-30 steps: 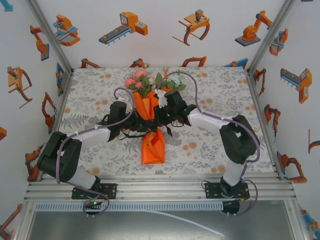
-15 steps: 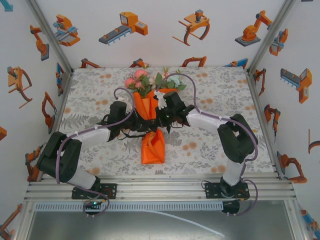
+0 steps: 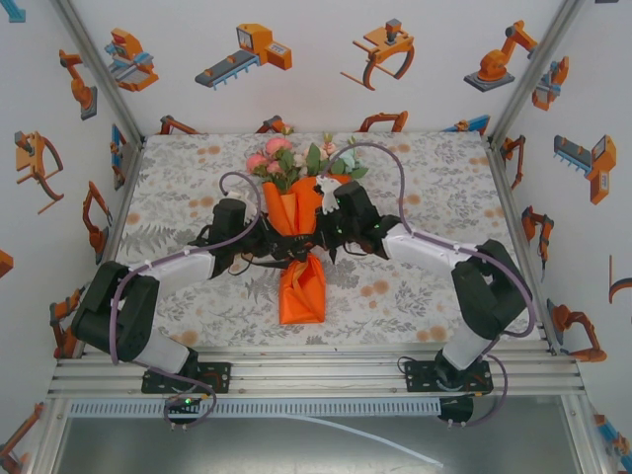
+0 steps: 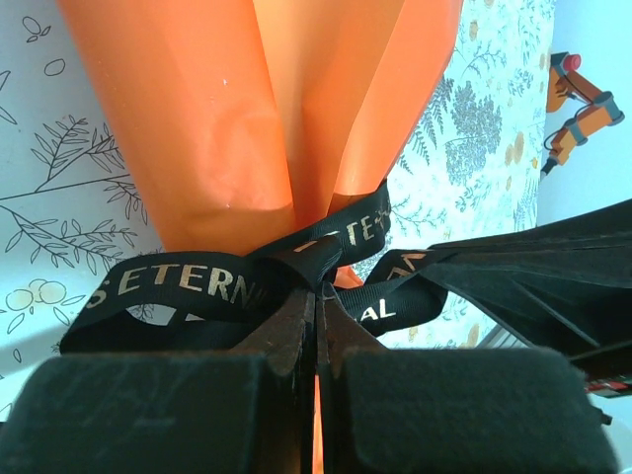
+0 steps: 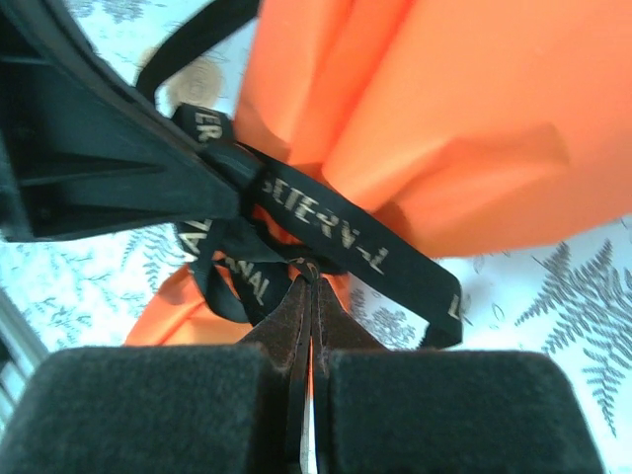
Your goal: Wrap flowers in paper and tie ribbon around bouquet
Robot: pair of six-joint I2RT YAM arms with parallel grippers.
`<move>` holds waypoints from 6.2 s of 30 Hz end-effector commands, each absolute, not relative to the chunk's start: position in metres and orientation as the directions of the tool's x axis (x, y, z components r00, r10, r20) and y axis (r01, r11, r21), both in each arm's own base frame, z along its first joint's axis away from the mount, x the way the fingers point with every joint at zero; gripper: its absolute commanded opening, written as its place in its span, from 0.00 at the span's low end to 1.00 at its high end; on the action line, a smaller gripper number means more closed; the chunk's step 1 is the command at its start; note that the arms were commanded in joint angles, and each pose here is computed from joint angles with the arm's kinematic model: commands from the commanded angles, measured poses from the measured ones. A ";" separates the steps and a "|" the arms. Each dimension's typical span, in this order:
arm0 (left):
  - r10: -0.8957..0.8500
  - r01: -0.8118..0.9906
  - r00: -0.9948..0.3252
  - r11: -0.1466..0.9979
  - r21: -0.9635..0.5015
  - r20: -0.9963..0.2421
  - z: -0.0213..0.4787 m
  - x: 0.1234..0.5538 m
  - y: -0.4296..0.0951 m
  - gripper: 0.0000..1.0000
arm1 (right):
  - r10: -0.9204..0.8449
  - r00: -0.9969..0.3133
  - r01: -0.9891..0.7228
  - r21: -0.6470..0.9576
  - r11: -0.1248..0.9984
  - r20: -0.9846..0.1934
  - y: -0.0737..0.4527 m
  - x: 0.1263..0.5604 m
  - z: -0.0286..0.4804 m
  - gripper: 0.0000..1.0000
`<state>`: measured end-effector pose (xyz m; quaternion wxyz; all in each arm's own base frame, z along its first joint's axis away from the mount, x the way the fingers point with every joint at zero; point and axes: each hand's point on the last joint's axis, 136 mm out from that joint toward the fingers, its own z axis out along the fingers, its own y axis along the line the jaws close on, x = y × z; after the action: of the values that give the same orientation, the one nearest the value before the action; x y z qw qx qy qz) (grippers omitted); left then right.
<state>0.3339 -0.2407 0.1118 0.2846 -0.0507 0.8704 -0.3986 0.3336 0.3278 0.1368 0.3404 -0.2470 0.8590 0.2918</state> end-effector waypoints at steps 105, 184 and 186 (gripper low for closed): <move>-0.448 -0.303 -0.783 0.880 -0.365 -0.431 0.033 0.310 -0.155 0.24 | -0.121 -0.645 -0.573 0.373 0.730 -0.754 0.311 0.342 0.152 0.00; -0.612 -0.403 -0.586 0.789 -0.464 -0.531 0.096 0.312 -0.020 0.28 | 0.333 -0.729 0.058 0.430 0.901 -0.598 0.102 0.329 0.095 0.05; -0.545 -0.307 -0.568 0.836 -0.455 -0.617 0.124 0.315 -0.034 0.51 | 0.314 -0.696 -0.017 0.453 0.891 -0.645 0.114 0.329 0.121 0.21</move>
<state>0.3001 -0.0305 0.0817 0.3043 -0.3117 0.8853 -0.1629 0.3217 0.1074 0.0851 0.3265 0.1161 0.9179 0.1932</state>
